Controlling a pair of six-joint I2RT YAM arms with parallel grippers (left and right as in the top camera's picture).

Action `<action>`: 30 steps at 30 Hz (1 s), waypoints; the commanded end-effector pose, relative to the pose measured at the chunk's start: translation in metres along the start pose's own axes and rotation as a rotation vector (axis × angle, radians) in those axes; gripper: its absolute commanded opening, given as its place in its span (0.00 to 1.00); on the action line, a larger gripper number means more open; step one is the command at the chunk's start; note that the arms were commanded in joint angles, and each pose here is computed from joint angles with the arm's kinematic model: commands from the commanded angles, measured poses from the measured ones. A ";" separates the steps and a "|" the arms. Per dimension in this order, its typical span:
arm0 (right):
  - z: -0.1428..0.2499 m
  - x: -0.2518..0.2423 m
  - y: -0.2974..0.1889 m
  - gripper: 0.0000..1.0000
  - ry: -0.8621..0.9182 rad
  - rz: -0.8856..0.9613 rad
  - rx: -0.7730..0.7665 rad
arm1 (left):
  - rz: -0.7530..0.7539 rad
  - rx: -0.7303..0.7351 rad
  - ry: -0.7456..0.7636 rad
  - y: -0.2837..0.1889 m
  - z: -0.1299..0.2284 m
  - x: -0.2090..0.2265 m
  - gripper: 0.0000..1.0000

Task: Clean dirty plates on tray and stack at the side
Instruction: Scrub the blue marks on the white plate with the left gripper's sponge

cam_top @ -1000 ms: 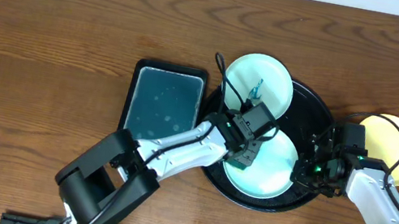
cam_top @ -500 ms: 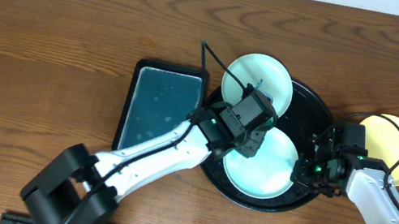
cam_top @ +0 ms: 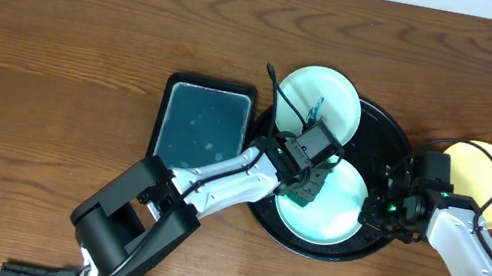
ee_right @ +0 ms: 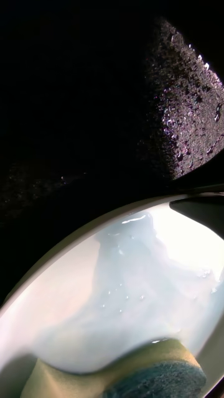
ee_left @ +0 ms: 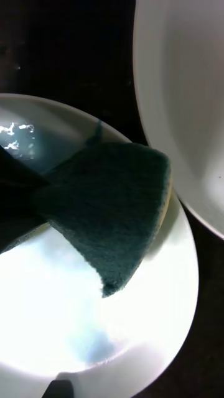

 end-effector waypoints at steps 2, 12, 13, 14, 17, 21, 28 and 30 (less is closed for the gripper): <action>0.002 -0.002 0.002 0.01 0.008 0.031 0.002 | -0.198 0.002 -0.152 0.012 0.004 0.030 0.08; 0.003 -0.003 0.002 0.01 0.010 0.050 -0.001 | -0.279 0.089 -0.541 0.006 0.020 0.056 0.07; 0.003 -0.003 0.002 0.01 0.010 0.050 -0.001 | -0.284 0.097 -0.547 0.005 0.022 0.056 0.07; 0.003 -0.003 0.002 0.01 0.010 0.051 -0.001 | -0.290 0.106 -0.567 0.002 0.023 0.056 0.07; 0.003 -0.003 0.002 0.01 0.010 0.051 -0.001 | -0.291 0.105 -0.592 -0.007 0.023 0.055 0.08; 0.003 -0.003 0.002 0.01 0.010 0.051 -0.001 | -0.265 0.075 -0.593 -0.028 0.018 0.052 0.08; 0.003 -0.004 0.002 0.01 0.010 0.051 -0.001 | -0.184 -0.044 -0.540 -0.068 0.002 0.044 0.07; 0.003 -0.003 0.002 0.01 0.010 0.051 -0.001 | -0.160 -0.069 -0.520 -0.073 -0.002 0.042 0.08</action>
Point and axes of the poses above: each gripper's point midway between its finger pads, its own y axis out along the fingers, its own x axis along the line the jaws close on, z = x × y, the point moved 10 cm from there along -y, back along the fingers, and after that the axes turned 15 degrees about y, right-handed, at the moved point
